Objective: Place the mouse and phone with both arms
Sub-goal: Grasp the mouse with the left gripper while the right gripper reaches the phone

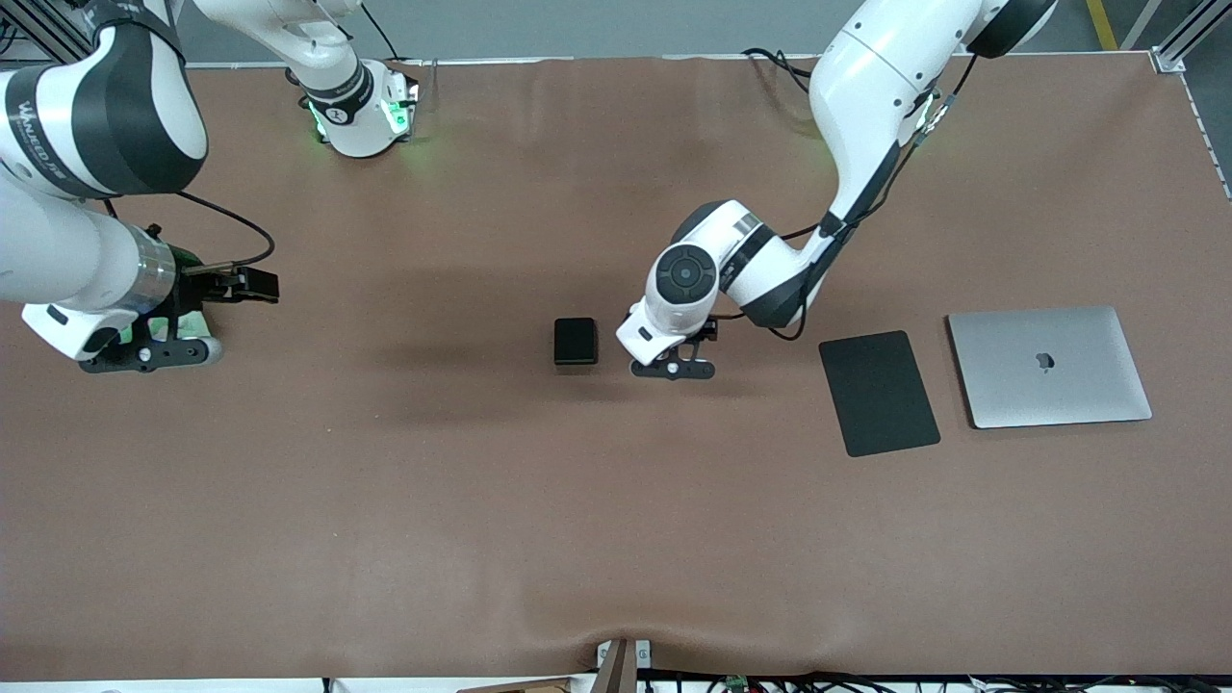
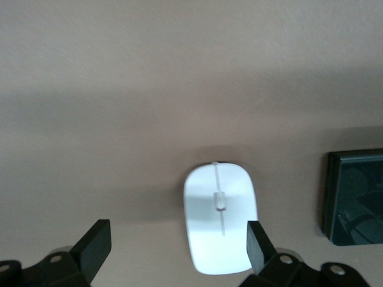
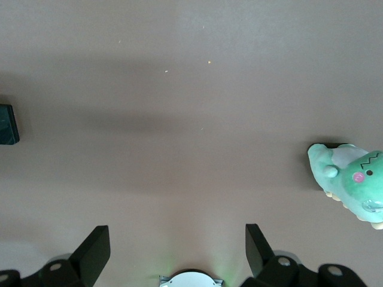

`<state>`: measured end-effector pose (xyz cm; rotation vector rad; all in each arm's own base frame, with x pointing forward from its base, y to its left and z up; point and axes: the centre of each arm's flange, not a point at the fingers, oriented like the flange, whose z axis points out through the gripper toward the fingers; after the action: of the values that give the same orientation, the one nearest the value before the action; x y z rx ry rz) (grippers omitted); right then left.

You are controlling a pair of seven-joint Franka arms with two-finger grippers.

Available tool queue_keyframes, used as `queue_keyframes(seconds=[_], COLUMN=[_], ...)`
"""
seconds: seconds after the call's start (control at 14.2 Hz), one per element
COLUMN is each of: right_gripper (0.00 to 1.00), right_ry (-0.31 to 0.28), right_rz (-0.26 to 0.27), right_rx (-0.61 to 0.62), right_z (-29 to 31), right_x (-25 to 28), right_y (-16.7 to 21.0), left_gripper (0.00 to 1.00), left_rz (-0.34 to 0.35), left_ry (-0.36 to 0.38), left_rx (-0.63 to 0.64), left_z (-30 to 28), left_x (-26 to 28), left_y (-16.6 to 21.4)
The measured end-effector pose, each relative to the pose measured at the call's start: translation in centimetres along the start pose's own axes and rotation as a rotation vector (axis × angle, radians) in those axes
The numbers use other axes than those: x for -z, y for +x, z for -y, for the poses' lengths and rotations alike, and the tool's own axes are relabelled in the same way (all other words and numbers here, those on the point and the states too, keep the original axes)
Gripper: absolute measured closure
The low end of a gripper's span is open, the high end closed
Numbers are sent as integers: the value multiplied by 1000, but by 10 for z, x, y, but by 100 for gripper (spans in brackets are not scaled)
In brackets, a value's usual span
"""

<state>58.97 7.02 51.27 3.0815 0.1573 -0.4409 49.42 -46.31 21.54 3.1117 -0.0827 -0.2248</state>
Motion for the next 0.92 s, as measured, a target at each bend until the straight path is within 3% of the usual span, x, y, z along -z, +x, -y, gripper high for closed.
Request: queue_keyframes(seconds=[0.35, 0.63, 0.92], right_gripper=[0, 0, 0], right_ry=[76, 80, 134], right_rz=[44, 11, -1], right_rx=[-57, -107, -143], right_z=[21, 47, 62], right_x=[-16, -22, -52], right_y=[1, 7, 22], left_gripper=[0, 0, 4], left_rz=[-22, -24, -18], left_ry=[-30, -39, -36], left_rx=[28, 70, 78], left_z=[-12, -14, -15], left_x=[-23, -33, -39], left_y=[-13, -13, -15])
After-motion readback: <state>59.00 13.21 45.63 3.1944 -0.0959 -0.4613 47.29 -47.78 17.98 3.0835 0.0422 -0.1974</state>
